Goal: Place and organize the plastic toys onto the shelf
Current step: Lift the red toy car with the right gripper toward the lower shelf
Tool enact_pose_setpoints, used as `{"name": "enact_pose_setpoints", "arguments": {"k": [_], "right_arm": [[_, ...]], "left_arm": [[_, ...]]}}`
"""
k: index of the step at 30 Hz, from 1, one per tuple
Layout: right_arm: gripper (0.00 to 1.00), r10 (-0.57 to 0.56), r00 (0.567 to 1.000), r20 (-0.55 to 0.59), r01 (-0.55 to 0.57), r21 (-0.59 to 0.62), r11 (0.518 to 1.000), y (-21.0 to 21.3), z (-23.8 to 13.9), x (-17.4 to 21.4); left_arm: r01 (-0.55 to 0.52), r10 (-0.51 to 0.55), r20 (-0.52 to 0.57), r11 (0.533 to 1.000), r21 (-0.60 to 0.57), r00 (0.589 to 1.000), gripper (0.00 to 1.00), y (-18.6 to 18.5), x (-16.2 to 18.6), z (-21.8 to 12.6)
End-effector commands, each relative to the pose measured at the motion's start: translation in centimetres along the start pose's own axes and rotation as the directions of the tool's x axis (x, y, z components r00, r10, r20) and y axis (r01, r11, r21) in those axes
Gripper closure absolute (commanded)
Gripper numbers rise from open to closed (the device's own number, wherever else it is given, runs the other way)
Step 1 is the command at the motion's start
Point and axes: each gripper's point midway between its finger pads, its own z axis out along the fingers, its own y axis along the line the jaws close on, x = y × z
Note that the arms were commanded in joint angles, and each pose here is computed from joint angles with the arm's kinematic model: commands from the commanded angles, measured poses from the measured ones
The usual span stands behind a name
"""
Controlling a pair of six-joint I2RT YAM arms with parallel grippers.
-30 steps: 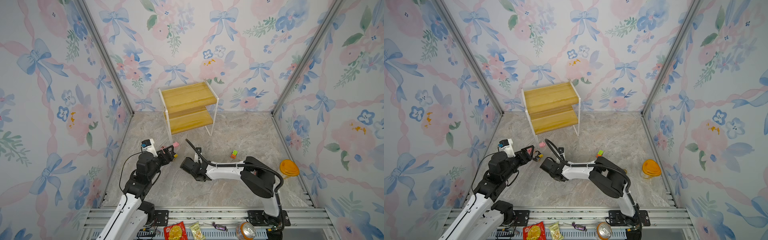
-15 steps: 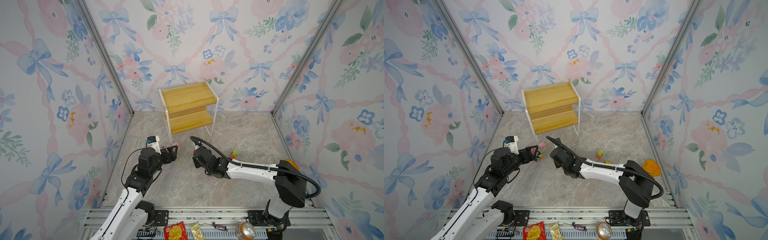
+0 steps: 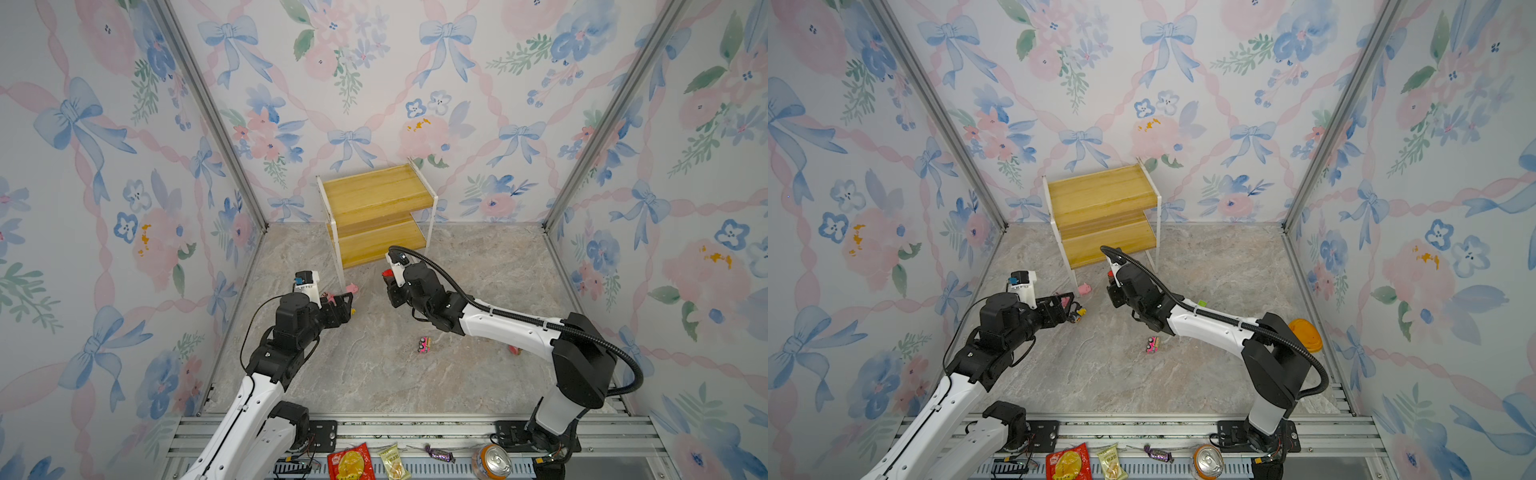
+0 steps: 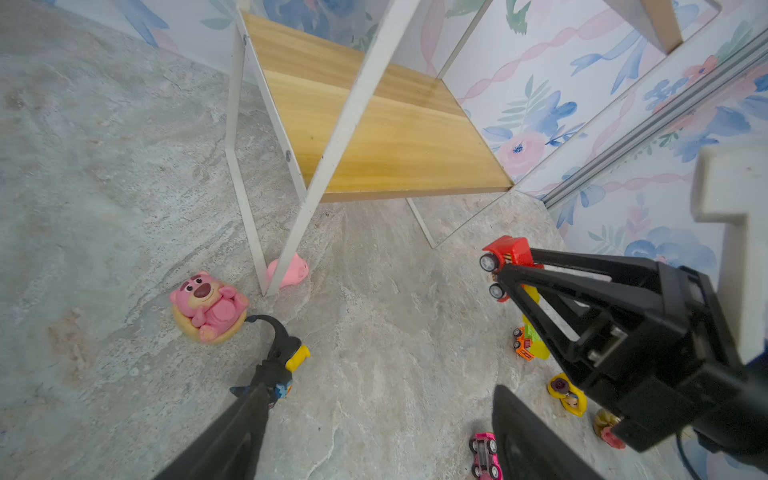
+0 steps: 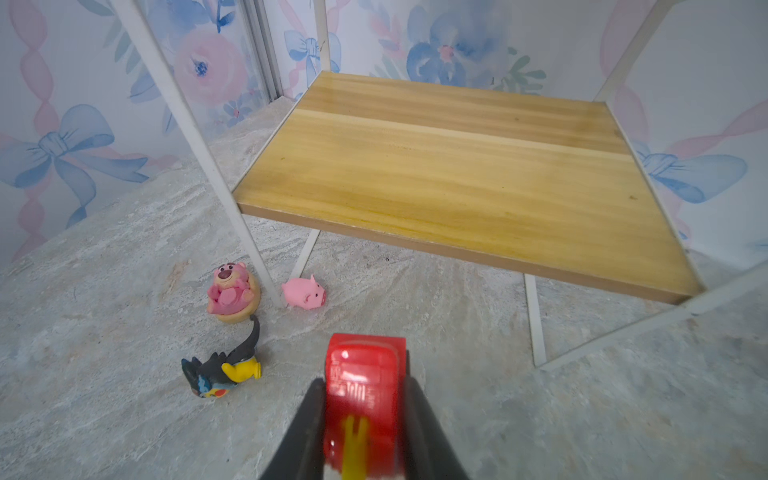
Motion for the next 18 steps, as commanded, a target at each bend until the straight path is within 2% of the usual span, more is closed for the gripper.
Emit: {"name": "enact_pose_setpoints", "arguments": {"k": [1,8,18], "right_arm": [[0.72,0.005,0.997,0.079,-0.007,0.013,1.000,-1.3,0.8,-2.3],[0.72,0.035,0.984,0.172,-0.048,0.072,0.996,-4.9,1.2,-4.8],[0.72,0.073,0.960,0.269,-0.112,0.130,0.985,-8.9,3.7,-5.7]], "left_arm": [[-0.019,0.019,0.007,0.999,-0.028,1.000,0.15,0.5,-0.5,0.0],[-0.005,0.004,-0.007,0.999,-0.044,1.000,0.15,1.1,-0.6,0.5],[0.006,-0.009,-0.049,0.998,-0.065,0.999,0.15,1.9,-0.2,1.6]]}}
